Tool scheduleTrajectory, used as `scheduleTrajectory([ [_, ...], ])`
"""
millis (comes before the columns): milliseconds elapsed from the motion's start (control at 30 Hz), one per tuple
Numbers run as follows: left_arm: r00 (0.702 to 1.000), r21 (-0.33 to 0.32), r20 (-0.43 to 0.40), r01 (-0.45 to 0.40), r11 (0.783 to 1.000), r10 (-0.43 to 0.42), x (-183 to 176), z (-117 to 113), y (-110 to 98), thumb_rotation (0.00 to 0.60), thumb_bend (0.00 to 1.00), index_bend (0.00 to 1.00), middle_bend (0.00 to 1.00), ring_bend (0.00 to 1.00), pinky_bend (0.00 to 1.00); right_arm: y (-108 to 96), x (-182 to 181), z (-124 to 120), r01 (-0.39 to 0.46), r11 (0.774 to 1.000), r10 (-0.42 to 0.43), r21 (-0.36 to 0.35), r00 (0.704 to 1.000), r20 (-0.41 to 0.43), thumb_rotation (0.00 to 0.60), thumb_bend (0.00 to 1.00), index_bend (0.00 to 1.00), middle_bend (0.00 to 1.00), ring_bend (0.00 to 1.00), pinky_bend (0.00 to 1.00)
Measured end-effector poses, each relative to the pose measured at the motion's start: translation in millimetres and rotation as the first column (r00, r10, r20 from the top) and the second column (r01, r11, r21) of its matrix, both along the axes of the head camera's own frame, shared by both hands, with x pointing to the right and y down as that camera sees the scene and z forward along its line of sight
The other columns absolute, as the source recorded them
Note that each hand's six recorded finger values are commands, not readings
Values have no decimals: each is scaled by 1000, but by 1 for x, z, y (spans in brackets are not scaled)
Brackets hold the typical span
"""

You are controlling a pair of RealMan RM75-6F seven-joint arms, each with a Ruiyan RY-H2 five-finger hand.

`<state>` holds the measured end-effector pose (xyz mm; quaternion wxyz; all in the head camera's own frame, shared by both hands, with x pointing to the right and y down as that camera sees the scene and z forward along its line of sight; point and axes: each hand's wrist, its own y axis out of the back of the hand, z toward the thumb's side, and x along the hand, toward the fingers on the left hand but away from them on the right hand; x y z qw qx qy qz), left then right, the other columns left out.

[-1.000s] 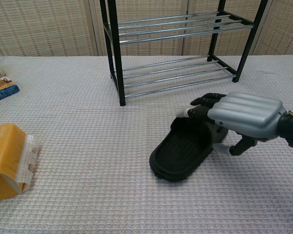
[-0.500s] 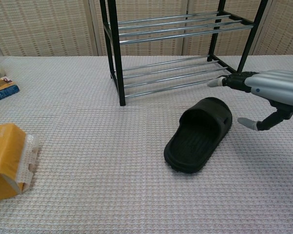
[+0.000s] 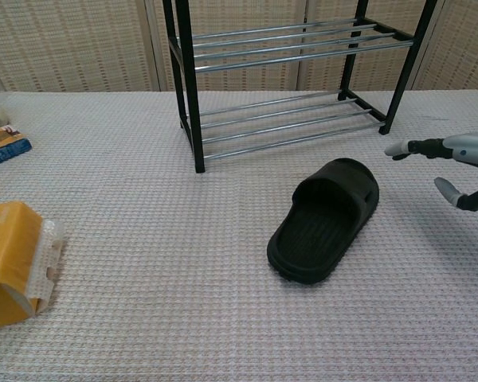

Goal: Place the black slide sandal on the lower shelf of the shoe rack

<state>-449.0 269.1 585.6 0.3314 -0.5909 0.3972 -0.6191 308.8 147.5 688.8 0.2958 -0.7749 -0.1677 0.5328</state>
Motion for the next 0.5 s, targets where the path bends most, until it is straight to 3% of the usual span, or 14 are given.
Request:
scheduleTrajectory([
  [100,1000,1,0,0,1000,0,0,-1,0,600,243,88,0,0,171,-7,-3,8,-3,1000,3,-22,1000,-19,600,983,0,121,15,109],
  [500,1000,2,10,7,1000,-7,-3,-3,2,600,243,88,0,0,171,-18,-46,34,26,999,-25,-31,999,23,600,989,0,135,33,109],
])
